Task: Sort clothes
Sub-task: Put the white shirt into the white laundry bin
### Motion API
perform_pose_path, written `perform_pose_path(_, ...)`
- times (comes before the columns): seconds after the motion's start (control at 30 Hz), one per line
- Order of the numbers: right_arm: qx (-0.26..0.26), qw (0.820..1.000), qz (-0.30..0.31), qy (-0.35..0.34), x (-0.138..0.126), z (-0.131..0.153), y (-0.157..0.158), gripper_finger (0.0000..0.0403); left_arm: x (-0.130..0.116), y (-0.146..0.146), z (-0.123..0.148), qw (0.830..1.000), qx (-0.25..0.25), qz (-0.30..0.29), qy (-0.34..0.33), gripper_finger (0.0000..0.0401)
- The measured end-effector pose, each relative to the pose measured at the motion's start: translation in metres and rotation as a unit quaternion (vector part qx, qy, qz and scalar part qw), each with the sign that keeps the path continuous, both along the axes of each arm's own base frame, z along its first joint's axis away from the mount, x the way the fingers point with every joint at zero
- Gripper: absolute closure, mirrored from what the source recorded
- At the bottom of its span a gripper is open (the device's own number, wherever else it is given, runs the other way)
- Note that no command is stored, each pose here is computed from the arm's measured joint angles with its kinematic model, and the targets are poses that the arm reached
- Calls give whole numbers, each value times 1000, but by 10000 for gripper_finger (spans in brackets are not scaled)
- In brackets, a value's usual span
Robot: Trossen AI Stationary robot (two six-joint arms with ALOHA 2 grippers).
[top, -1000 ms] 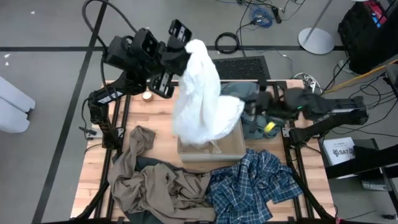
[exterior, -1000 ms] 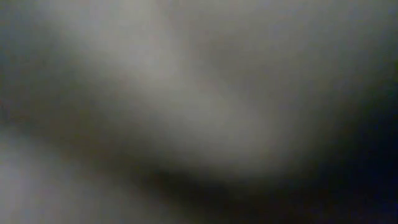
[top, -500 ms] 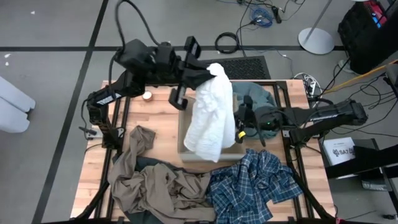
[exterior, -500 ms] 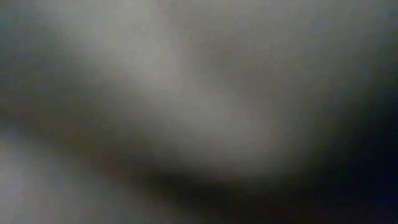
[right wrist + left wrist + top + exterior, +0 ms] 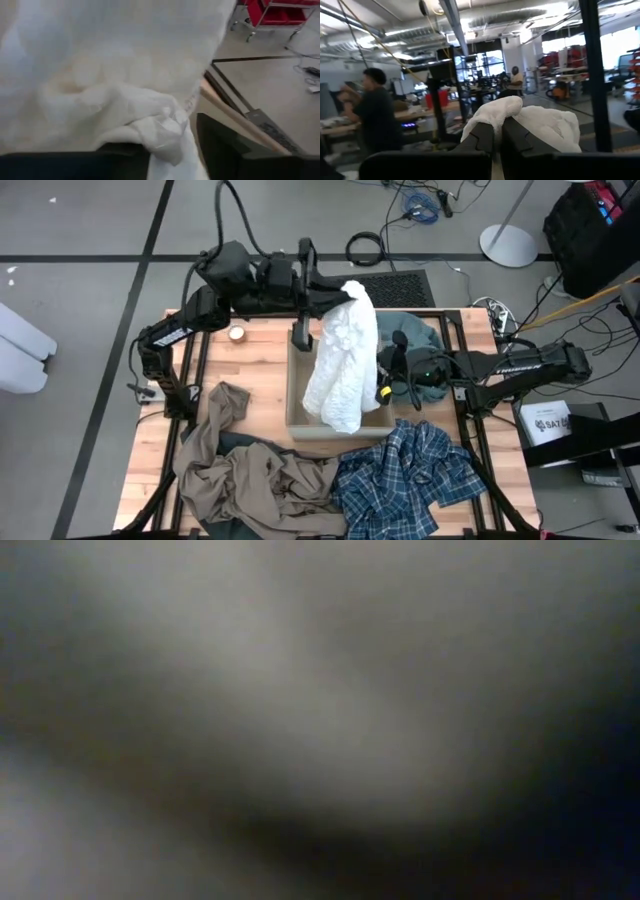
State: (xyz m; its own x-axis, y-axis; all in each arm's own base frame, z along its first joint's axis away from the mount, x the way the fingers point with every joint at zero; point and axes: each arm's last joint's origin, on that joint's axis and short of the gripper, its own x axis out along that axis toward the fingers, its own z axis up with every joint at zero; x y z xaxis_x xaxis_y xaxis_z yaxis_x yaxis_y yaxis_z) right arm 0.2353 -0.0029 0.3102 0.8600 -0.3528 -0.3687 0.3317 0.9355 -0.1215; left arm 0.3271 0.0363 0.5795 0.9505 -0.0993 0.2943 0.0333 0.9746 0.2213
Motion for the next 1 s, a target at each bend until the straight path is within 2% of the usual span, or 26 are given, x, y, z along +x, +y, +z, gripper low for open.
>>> perform_pose_path(0.13,-14,1000,-8,6,-1,11,-7,208,-12,11,5,1000,4,22,-3,389)
perform_pose_path(0.27,-26,998,-3,63,-8,21,-8,179,-19,24,3,999,1,45,25,389)
perform_pose_path(0.33,-12,996,-1,89,-13,26,-8,171,-19,29,-1,997,-4,53,48,389)
perform_pose_path(0.47,47,990,61,121,-19,31,-3,166,-15,37,-13,993,6,66,101,389)
perform_pose_path(0.63,97,981,112,129,-20,30,1,166,-9,36,-25,990,26,37,136,389)
perform_pose_path(0.8,101,979,97,148,-25,27,1,166,-9,34,-33,985,27,6,170,389)
perform_pose_path(1.0,100,988,-5,120,-30,31,-3,166,-3,30,-57,966,8,-21,256,389)
